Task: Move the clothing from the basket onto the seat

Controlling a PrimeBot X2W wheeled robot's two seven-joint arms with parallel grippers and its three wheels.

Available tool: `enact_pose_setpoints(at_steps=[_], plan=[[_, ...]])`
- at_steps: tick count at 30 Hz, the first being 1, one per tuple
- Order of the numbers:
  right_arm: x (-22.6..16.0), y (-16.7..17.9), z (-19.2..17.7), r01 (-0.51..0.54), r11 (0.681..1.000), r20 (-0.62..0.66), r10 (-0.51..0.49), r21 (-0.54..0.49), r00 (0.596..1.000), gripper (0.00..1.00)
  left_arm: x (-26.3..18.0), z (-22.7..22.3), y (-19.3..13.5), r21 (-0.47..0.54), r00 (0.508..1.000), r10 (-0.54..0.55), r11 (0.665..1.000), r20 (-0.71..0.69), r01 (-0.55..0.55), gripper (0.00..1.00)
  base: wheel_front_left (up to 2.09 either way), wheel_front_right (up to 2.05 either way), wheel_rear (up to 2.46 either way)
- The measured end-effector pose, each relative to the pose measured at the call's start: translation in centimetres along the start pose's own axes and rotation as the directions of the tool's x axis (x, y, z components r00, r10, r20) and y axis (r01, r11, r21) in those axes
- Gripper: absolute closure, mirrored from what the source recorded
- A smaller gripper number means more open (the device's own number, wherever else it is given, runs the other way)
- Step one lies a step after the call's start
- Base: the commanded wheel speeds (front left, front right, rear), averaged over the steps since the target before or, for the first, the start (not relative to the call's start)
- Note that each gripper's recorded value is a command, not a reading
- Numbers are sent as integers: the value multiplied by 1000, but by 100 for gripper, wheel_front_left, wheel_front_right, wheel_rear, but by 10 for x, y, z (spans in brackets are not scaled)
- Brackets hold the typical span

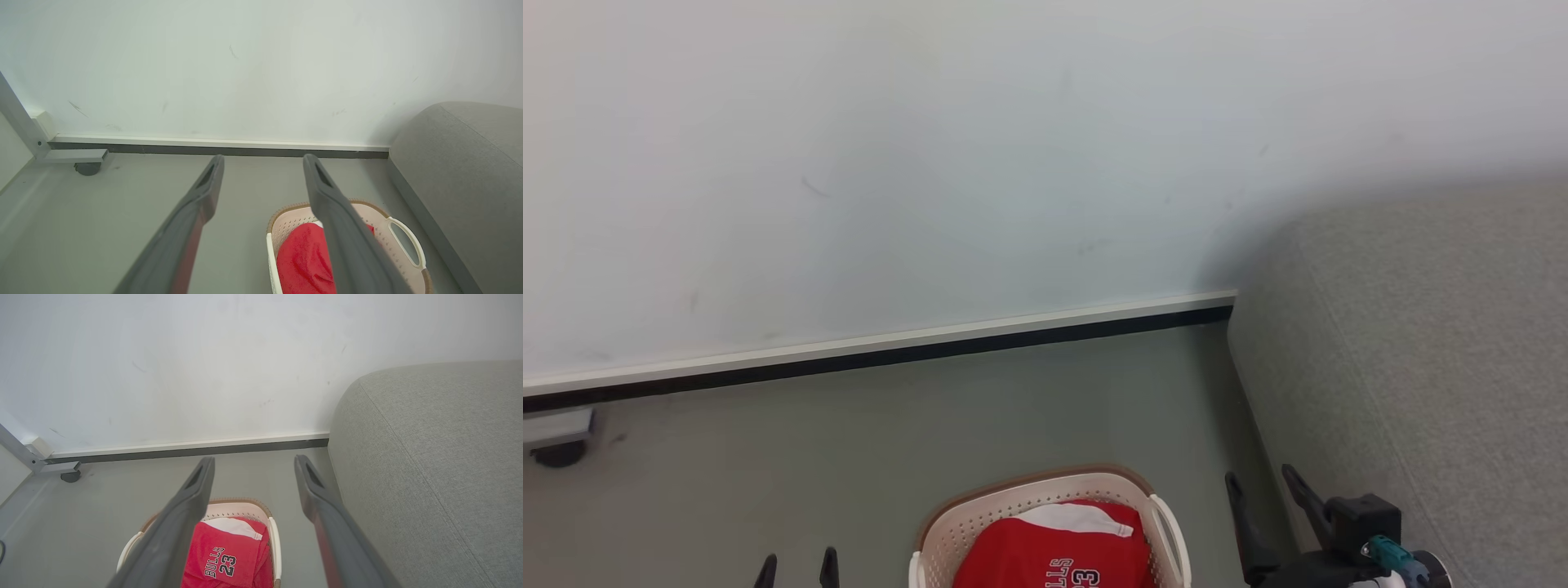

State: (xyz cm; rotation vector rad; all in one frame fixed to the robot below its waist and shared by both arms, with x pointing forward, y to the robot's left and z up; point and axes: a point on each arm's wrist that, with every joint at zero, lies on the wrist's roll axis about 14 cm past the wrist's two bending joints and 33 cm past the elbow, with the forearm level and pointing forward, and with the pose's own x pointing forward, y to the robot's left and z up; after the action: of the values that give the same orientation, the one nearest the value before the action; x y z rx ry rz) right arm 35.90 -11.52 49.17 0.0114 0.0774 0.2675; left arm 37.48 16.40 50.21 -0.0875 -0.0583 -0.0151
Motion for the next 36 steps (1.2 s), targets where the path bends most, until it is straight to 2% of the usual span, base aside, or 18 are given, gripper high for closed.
enact_pose_setpoints(at_steps=[7,12,20,28,36], plan=[[-5,-1,3,4,1000,13,-4,5,1000,0,4,-36,-23,-53,992,-61,997,-113,55,0,0,0,0],[-10,-11,6,37,999,30,-37,7,999,0,18,-64,-53,-105,969,-141,987,-201,122,0,0,0,0],[-7,-36,-3,113,993,37,-115,47,993,0,57,-109,-102,-118,901,-282,959,-330,258,0,0,0,0],[3,-72,-18,208,972,23,-212,104,977,0,101,-172,-132,-102,796,-357,929,-489,355,0,0,0,0],[8,-103,-57,311,941,-86,-302,129,949,0,117,-254,-170,-127,626,-428,876,-652,466,0,0,0,0]])
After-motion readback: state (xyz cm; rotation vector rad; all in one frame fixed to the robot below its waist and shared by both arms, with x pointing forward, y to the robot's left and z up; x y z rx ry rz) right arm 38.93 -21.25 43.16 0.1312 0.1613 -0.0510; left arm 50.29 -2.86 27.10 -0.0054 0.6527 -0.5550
